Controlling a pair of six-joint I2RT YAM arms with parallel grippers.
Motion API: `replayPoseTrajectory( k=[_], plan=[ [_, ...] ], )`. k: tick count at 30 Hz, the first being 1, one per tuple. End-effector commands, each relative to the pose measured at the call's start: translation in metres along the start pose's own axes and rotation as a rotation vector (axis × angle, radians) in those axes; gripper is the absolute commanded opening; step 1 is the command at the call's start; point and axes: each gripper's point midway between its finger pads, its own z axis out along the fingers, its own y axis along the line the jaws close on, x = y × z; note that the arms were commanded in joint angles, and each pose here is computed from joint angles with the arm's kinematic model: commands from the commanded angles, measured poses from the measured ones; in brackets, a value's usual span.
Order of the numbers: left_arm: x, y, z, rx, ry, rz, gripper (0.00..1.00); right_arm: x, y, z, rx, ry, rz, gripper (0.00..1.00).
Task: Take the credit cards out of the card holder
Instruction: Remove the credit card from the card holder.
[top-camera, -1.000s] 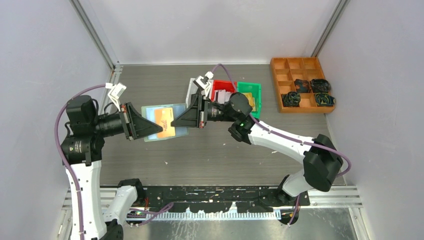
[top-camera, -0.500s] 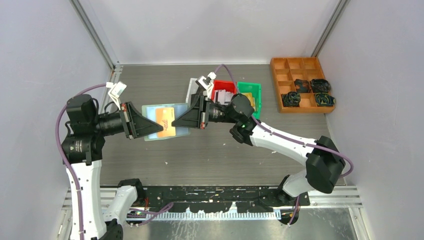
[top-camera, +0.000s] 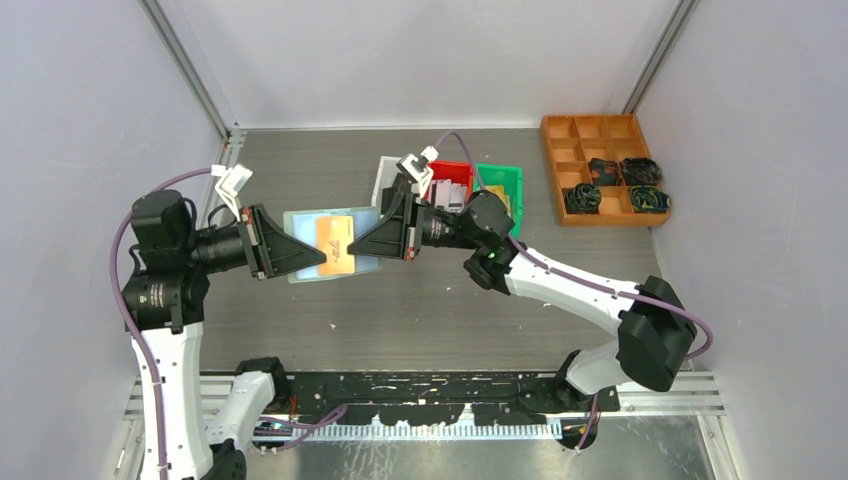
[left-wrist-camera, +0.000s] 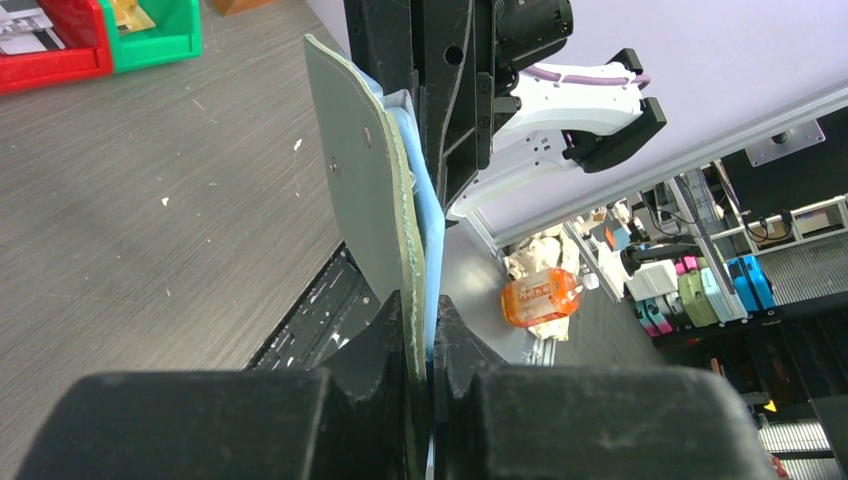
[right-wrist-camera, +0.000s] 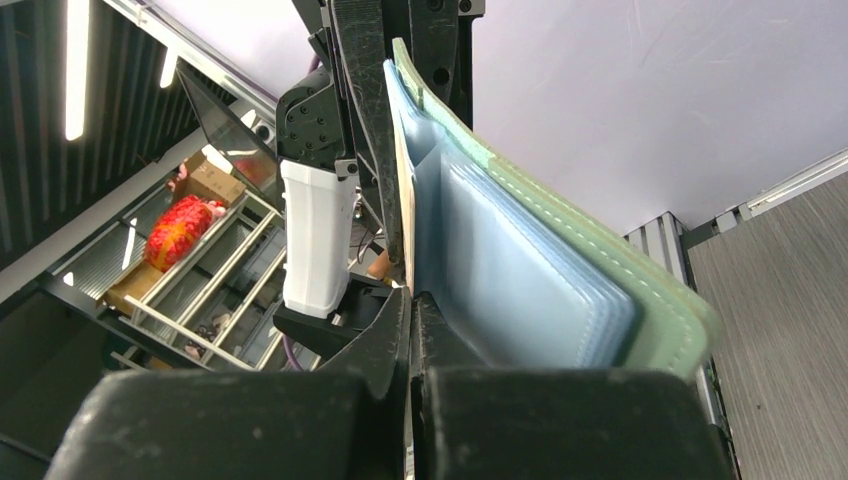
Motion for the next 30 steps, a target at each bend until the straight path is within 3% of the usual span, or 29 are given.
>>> replayPoseTrajectory(
  k=[1,7,10,15,17,20,26,30],
  plan=[
    [-0.007,-0.022,-0.004,0.052,-0.018,0.149,0.05,0.000,0.017,-0.012,-0.029,0.021,-0.045,0.01],
    [-0.008,-0.023,-0.004,0.052,-0.019,0.149,0.06,-0.003,0.023,-0.013,-0.043,0.024,-0.048,0.01],
    [-0.009,-0.023,-0.004,0.048,-0.023,0.156,0.00,-0.004,0.027,-0.012,-0.064,0.024,-0.038,0.03],
    [-0.010,-0.021,-0.004,0.030,-0.034,0.168,0.00,-0.007,0.038,-0.009,-0.151,0.002,0.018,0.32],
    [-0.009,-0.021,-0.004,0.029,-0.036,0.181,0.00,-0.011,0.043,-0.007,-0.198,-0.016,0.043,0.36],
    [-0.007,-0.023,-0.005,0.027,-0.037,0.200,0.00,-0.019,0.053,-0.004,-0.266,-0.035,0.069,0.34],
    [-0.004,-0.024,-0.006,0.021,-0.029,0.217,0.00,-0.024,0.060,0.000,-0.308,-0.028,0.079,0.14],
    [-0.004,-0.024,-0.006,0.022,-0.026,0.220,0.00,-0.022,0.059,-0.005,-0.301,-0.034,0.079,0.10]
  ],
)
